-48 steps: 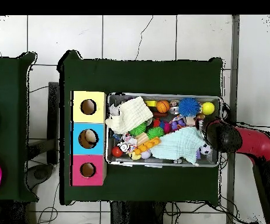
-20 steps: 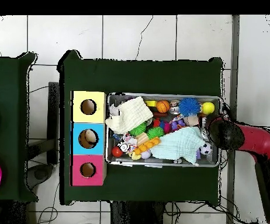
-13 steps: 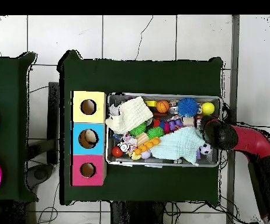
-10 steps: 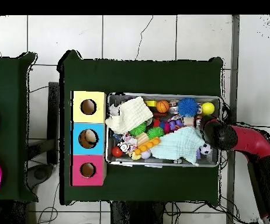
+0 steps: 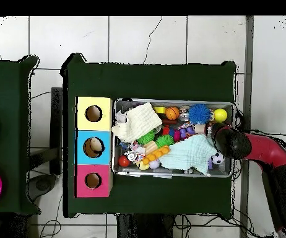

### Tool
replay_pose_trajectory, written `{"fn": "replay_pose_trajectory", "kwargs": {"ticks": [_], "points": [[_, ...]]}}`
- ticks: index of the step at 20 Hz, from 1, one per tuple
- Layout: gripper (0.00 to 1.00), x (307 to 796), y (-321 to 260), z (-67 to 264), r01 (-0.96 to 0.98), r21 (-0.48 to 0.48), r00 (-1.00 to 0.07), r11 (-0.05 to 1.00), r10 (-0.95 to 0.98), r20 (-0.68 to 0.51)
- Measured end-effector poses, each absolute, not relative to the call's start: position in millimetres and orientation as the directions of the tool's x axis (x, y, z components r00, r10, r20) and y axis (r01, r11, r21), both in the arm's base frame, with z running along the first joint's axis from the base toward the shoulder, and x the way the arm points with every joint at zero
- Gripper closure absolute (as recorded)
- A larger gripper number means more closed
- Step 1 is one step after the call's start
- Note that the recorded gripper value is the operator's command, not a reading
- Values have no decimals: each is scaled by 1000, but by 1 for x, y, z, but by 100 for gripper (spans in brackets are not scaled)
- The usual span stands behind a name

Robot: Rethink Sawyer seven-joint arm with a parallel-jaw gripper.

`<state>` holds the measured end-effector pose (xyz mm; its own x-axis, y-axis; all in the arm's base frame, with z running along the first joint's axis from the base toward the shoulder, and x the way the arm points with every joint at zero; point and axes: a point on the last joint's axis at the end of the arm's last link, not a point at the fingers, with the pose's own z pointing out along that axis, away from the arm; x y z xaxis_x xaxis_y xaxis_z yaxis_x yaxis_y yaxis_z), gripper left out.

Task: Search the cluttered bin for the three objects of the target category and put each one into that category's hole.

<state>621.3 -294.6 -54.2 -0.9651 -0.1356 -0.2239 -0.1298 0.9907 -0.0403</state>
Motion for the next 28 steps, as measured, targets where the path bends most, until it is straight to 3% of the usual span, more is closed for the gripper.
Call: {"fn": "replay_pose_trajectory", "kwargs": {"ticks": [9, 21, 28], "points": [[100, 622, -296, -50, -134, -47, -966, 990, -141, -216], [100, 651, -270, -2, -209, -103, -956, 973, -225, -186], [100, 662, -252, 33, -206, -79, -953, 975, -218, -210]]}}
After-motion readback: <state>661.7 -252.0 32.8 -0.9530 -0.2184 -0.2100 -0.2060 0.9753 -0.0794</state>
